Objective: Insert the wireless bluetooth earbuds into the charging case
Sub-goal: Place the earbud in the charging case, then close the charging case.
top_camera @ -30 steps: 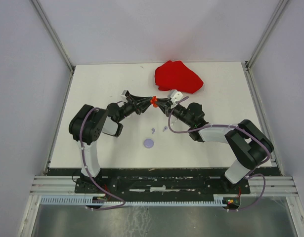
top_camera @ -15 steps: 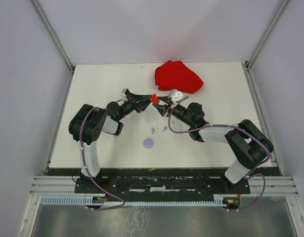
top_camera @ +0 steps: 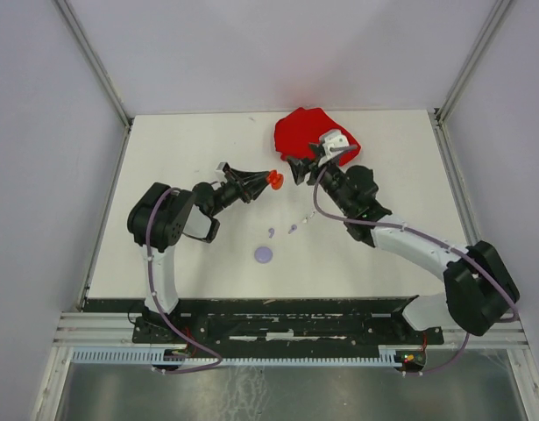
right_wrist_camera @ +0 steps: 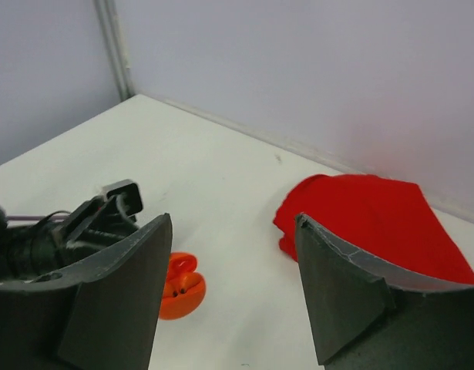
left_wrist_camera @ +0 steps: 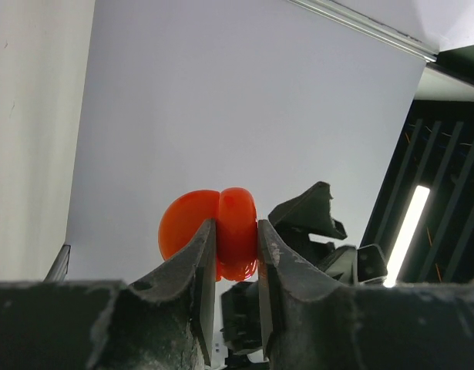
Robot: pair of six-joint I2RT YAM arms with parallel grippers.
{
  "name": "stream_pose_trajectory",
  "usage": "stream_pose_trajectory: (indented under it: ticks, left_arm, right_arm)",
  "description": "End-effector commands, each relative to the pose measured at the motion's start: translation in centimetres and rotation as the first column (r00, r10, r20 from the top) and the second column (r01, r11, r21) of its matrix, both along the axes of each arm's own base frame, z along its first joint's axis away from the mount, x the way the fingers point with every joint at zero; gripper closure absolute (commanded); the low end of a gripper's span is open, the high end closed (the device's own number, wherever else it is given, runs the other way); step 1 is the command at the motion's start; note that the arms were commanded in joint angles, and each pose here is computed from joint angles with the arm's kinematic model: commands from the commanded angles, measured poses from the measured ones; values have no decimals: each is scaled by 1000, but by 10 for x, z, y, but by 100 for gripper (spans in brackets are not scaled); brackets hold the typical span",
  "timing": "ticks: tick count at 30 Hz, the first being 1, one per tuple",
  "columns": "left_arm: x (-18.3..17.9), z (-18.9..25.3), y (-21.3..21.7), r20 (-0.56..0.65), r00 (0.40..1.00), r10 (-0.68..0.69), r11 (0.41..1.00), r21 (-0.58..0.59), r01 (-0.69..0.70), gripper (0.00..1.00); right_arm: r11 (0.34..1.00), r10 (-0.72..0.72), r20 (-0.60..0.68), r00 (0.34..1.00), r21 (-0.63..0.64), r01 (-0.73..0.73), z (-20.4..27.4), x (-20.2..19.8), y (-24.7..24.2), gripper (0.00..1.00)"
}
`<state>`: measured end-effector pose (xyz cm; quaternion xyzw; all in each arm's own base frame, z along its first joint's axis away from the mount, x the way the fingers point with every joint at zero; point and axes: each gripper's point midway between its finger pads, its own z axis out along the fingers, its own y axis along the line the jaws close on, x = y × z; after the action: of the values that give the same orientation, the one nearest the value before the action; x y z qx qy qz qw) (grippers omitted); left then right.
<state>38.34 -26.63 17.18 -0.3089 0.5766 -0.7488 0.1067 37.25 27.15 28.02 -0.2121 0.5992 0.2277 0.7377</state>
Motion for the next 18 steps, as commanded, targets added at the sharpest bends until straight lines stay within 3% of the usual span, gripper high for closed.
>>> stream_pose_trajectory:
  ticks: [1, 4, 9, 13, 18]
  left_arm:
    - [-7, 45, 6, 188, 982, 36, 996, -91, -19, 97]
    - [0, 50, 12, 164, 982, 93, 990, -125, -72, 97]
    - [11, 55, 17, 111, 980, 166, 974, -176, -145, 97]
    - [13, 55, 14, 82, 977, 198, 966, -185, -181, 97]
    - [14, 58, 15, 65, 968, 243, 952, -205, -226, 97]
  right_arm:
    - [960, -259, -291, 921, -182, 213, -16, 13, -41, 25]
    - [934, -294, -368, 882, -307, 183, -36, 9, -47, 17]
    - [908, -352, -380, 856, -361, 213, -70, 8, -57, 1]
    - [891, -372, -392, 841, -405, 205, -95, 11, -54, 1]
    - [922, -273, -323, 906, -358, 150, -107, 9, -29, 1]
